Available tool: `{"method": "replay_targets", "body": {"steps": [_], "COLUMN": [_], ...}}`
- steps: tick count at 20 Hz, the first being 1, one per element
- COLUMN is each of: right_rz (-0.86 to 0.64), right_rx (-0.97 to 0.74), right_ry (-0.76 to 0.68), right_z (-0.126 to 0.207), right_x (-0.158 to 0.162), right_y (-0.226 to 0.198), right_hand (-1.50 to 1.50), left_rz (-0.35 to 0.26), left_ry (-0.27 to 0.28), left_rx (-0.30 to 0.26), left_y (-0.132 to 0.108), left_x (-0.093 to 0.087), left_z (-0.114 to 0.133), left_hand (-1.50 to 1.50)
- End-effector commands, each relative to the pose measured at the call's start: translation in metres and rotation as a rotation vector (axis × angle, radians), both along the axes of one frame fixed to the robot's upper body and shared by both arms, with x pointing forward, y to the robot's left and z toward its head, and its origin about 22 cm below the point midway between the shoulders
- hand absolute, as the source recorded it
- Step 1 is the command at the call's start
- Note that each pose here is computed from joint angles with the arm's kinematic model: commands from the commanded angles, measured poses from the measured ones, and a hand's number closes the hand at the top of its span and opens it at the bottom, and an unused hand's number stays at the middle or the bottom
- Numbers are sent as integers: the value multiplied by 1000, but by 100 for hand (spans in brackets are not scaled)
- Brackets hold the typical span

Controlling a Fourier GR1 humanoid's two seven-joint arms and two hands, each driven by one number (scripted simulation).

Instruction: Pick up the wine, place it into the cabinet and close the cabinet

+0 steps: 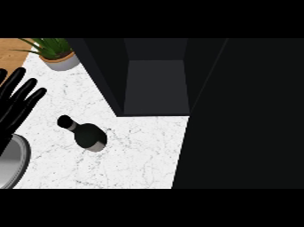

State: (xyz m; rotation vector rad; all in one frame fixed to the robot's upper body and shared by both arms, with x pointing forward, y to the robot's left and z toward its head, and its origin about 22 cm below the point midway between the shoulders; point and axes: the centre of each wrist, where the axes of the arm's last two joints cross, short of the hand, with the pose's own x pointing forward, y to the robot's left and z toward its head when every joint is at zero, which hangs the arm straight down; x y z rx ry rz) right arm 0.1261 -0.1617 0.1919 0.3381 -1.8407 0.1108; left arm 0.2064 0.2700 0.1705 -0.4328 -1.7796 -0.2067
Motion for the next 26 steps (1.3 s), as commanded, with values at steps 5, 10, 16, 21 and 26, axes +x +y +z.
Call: {"method": "replay_targets", "body": {"steps": [5,10,16,21,26], "right_rz": [-84,-71,-57,-60,-78], "right_rx": [-46,-29,-21,-29,-42], "right_ry": [-96,-87,-88,-97,-82], "right_z": [20,20,32,27,25], "right_x": [-29,-32,-38,-37,-34], "right_y": [-18,-10,-12,-4,-6], "right_hand": [-150,-150,-150,-150,-150], "left_rz": [-1,26,64,100,118], "left_ry": [26,15,48,66,45], "left_rx": [11,37,54,58,83], "left_y": [21,7,17,32,22], "left_x": [20,22,35,31,33], "left_z": [-26,-40,-78,-117,-133], "left_hand": [-150,-150,-150,-150,-150]}}
